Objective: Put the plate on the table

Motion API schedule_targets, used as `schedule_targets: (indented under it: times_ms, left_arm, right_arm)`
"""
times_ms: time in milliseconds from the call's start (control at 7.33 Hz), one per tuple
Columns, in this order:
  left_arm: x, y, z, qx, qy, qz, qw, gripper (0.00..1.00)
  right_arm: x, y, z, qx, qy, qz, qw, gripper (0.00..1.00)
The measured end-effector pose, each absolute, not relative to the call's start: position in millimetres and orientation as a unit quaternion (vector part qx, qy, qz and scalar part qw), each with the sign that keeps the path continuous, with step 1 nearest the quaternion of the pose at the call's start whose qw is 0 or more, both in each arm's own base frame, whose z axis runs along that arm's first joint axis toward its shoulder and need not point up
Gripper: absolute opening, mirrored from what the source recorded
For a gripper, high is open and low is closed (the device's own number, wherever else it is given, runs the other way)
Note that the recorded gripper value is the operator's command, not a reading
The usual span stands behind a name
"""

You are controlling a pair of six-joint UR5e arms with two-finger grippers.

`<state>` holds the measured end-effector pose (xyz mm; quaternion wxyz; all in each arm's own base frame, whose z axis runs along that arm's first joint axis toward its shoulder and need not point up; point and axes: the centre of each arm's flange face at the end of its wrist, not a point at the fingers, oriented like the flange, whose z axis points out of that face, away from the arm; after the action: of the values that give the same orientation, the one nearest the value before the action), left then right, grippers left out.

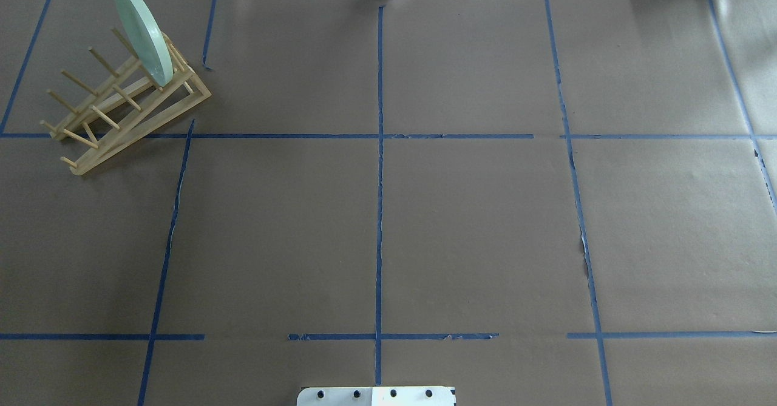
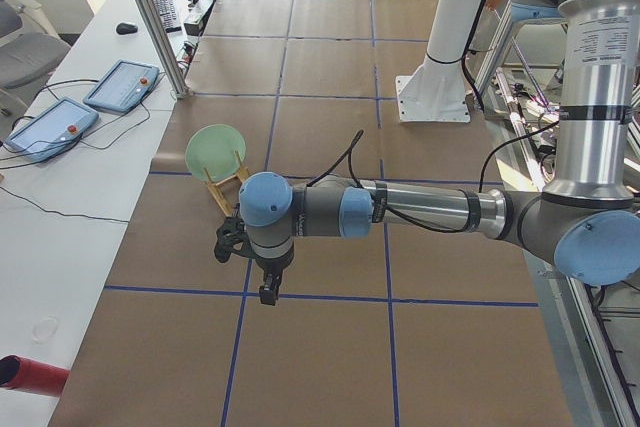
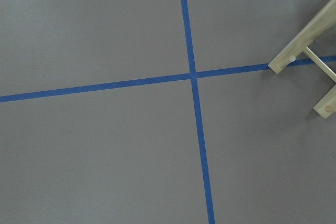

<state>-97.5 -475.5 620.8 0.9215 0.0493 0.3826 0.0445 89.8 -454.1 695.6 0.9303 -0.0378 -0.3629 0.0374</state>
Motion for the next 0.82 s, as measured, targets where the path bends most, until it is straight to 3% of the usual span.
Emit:
schedule_targets:
  times_ms: [409,818]
  left_arm:
    - [-97.4,-479.9,614.9,0.058,0.382,0.048,0.921,1.0]
    - [-104.5,-525.7,570.3,0.114,0.354,0.068,0.926,1.0]
  right_arm:
    - [89.8,-454.1,695.6,-0.038,-0.363,0.037,0.93,1.0]
    - [89.8,-454.1,695.6,-0.038,-0.363,0.037,0.93,1.0]
